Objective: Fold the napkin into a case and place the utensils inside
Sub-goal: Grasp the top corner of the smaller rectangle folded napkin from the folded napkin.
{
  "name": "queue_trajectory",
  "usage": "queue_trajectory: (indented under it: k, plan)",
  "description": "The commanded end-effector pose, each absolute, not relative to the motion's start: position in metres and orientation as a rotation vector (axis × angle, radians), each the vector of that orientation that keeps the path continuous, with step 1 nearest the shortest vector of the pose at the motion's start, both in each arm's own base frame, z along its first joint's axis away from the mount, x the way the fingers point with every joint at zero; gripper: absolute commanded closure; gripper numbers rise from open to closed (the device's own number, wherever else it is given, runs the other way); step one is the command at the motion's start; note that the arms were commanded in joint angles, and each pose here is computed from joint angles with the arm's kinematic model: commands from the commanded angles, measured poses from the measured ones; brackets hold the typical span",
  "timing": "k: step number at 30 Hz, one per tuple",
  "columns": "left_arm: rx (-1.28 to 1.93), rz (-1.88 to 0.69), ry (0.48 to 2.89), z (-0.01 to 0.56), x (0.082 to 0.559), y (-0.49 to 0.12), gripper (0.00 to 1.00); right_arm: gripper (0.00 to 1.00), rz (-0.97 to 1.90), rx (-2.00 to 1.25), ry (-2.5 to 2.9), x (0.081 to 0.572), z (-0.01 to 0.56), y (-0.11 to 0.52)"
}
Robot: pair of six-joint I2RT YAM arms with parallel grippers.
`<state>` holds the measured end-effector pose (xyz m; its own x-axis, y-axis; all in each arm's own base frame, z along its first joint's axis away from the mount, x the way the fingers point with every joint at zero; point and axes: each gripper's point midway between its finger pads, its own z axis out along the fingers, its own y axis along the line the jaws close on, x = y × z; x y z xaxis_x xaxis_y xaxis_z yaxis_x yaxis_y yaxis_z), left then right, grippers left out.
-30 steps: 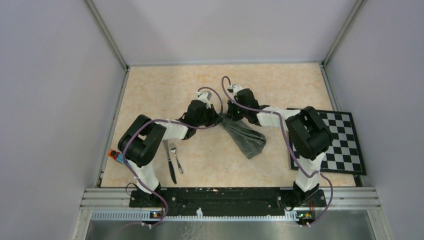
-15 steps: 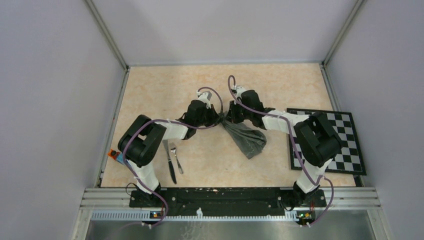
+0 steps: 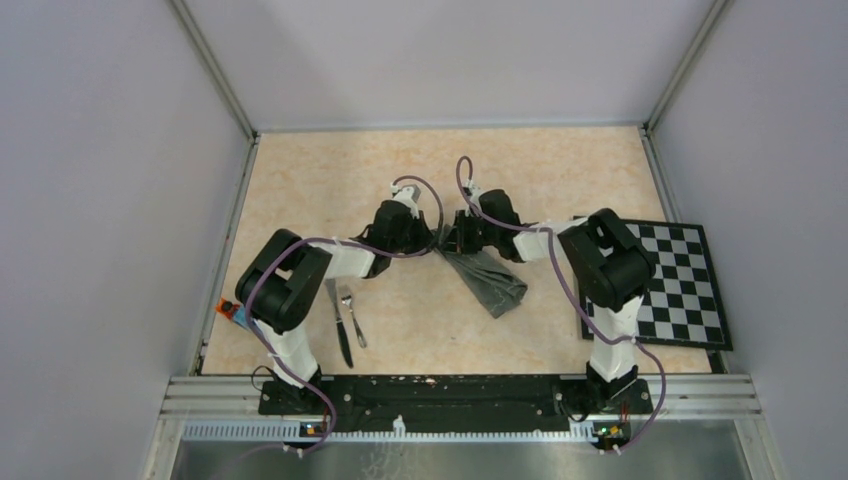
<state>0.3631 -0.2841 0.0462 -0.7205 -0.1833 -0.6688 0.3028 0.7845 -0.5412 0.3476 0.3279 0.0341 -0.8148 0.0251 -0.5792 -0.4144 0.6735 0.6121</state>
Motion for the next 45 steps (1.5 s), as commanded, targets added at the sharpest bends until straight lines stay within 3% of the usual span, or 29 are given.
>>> queue_trajectory:
  k: [1,15,23,33,45]
  plan:
    - [0.148,-1.012,2.072,0.102,0.366,-0.314,1.00,1.00,1.136,-0.185,2.332,0.358,0.017,0.333]
    - [0.153,-1.118,2.002,0.145,0.363,-0.346,1.00,1.00,1.083,-0.104,2.380,0.363,0.005,0.327]
    - [0.043,-1.069,2.127,0.109,0.377,-0.346,1.00,1.00,1.087,-0.140,2.361,0.362,0.016,0.326]
    - [-0.014,-0.989,2.227,0.055,0.375,-0.319,1.00,0.85,1.154,-0.178,2.301,0.356,0.060,0.323]
    - [0.021,-1.012,2.220,0.058,0.373,-0.320,1.00,0.75,1.098,-0.220,2.279,0.347,0.096,0.298]
